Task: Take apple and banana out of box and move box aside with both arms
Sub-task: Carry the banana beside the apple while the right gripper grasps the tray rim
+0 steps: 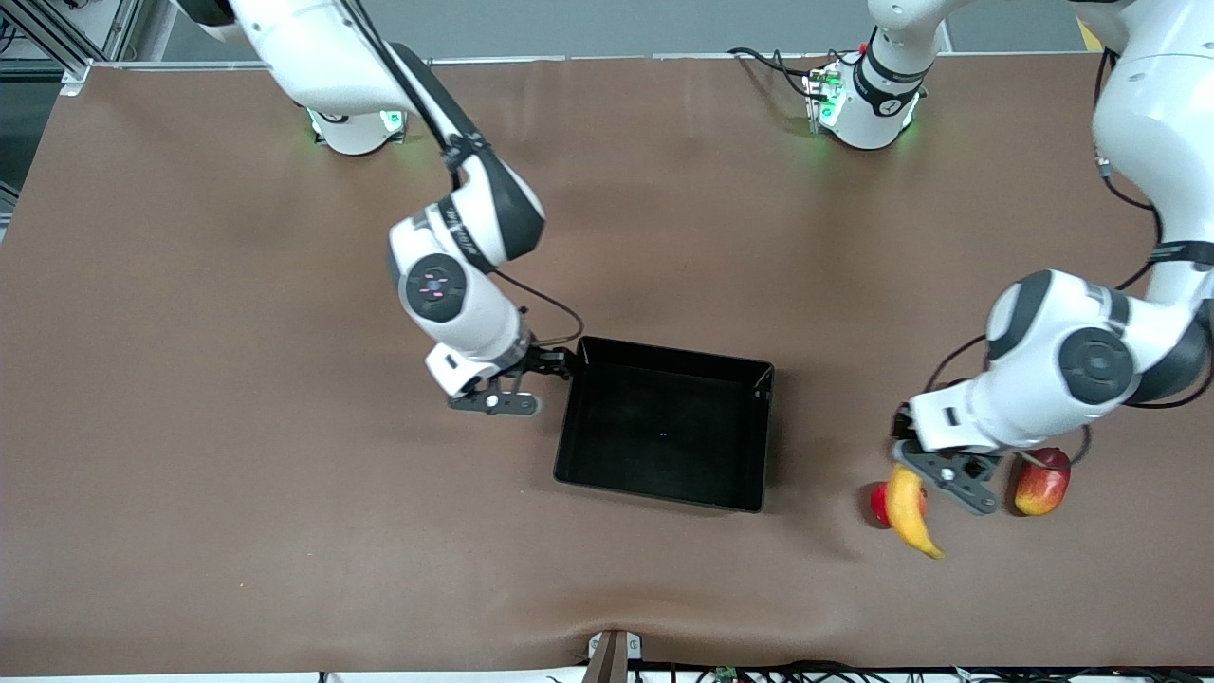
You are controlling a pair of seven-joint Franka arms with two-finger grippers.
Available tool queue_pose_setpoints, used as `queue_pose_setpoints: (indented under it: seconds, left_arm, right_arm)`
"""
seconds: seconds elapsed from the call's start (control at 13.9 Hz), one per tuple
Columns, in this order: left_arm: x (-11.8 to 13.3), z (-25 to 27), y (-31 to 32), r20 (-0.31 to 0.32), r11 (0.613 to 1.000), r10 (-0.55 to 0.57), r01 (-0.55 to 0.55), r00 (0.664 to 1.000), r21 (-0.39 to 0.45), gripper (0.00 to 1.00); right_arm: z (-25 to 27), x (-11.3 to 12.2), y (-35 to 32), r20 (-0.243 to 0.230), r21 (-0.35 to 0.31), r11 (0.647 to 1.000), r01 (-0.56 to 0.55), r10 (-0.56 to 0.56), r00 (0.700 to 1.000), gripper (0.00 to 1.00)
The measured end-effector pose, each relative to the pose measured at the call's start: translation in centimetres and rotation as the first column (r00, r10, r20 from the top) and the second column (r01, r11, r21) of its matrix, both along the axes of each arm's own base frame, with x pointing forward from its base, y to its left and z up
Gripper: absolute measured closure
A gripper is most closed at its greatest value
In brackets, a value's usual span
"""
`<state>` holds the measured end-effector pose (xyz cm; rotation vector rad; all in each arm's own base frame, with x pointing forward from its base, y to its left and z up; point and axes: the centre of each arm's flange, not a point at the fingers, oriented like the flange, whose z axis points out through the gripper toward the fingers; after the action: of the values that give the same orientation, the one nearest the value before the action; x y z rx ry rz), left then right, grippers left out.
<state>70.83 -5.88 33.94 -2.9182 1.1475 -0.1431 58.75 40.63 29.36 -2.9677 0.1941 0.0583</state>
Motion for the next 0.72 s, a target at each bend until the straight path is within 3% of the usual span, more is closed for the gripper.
queue_pose_setpoints:
  seconds: [0.36,0.72]
  left_arm:
    - [0.1,-1.9,8.2,-0.028,0.986,-0.162,0.163,0.986,0.039,0.62]
    - [0.2,-5.8,11.5,-0.06,0.959,-0.278,0.28,0.959,0.043,0.62]
  right_arm:
    - [-2.6,-0.6,4.3,0.006,0.004,1.0,0.019,-0.019,1.0,0.05]
    - [-3.5,-0.5,4.8,0.042,-0.05,0.998,-0.033,0.035,0.999,0.6]
